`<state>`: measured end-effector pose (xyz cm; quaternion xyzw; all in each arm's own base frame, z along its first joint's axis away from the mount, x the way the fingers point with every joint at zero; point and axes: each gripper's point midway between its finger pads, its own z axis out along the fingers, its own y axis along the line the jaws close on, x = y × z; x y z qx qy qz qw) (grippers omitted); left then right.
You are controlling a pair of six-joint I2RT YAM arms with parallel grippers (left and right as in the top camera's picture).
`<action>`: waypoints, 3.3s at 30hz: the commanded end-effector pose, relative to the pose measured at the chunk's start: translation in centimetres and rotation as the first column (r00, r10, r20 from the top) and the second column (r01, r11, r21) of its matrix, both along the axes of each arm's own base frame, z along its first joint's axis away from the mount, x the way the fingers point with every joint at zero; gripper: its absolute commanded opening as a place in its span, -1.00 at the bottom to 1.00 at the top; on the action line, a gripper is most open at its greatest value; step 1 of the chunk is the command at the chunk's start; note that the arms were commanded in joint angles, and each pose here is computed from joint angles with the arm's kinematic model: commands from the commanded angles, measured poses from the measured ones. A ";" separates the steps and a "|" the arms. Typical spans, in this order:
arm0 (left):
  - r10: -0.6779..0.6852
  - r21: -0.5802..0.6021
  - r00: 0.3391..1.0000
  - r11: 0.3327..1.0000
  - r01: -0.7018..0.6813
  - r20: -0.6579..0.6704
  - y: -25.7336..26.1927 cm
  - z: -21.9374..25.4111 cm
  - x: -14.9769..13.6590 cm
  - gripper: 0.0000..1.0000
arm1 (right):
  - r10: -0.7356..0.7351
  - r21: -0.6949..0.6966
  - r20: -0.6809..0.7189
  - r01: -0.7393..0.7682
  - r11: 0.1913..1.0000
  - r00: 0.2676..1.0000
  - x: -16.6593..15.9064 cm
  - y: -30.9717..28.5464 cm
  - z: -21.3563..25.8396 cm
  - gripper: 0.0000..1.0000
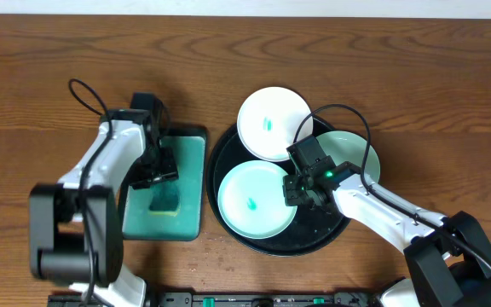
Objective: Clean dirty plates on tray and stack at the side
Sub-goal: 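Grasp the green sponge with the left gripper and lift it, then carry the sponge with the left gripper onto the lower-left plate, then scrub the lower-left plate with the sponge while right gripper holds its rim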
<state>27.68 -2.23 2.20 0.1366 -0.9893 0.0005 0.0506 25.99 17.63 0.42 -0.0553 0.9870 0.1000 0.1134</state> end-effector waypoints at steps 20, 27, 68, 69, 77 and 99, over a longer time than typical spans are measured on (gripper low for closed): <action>-0.084 -0.049 0.976 0.994 0.095 0.201 -0.7 8.1 0.8 -0.84 | -0.039 -0.084 0.019 0.041 0.996 0.999 0.4 -1.7 -0.5 -0.95; -0.091 -0.003 0.962 0.996 0.094 0.257 0.0 9.5 1.0 -0.85 | -0.039 -0.084 0.018 0.041 0.996 0.999 0.3 -1.7 -0.5 -0.95; -0.169 -0.043 0.984 0.984 0.172 0.063 -17.4 -4.0 -2.5 -0.85 | -0.041 -0.089 0.016 0.042 0.995 0.999 0.3 -1.8 -0.6 -0.96; -0.177 0.053 0.982 0.983 0.173 0.070 -15.7 -4.0 -2.3 -0.85 | -0.040 -0.089 0.016 0.041 0.995 0.999 0.3 -1.8 -0.6 -0.96; -0.310 0.412 0.948 0.875 0.254 0.073 -9.1 -2.1 -0.6 -0.85 | -0.040 -0.089 0.016 0.041 0.995 0.999 0.3 -1.8 -0.6 -0.96; -0.349 -0.551 0.933 0.763 0.339 0.091 -28.9 -1.3 -5.3 -0.85 | -0.040 -0.089 0.016 0.041 0.995 0.999 0.3 -1.8 -0.6 -0.95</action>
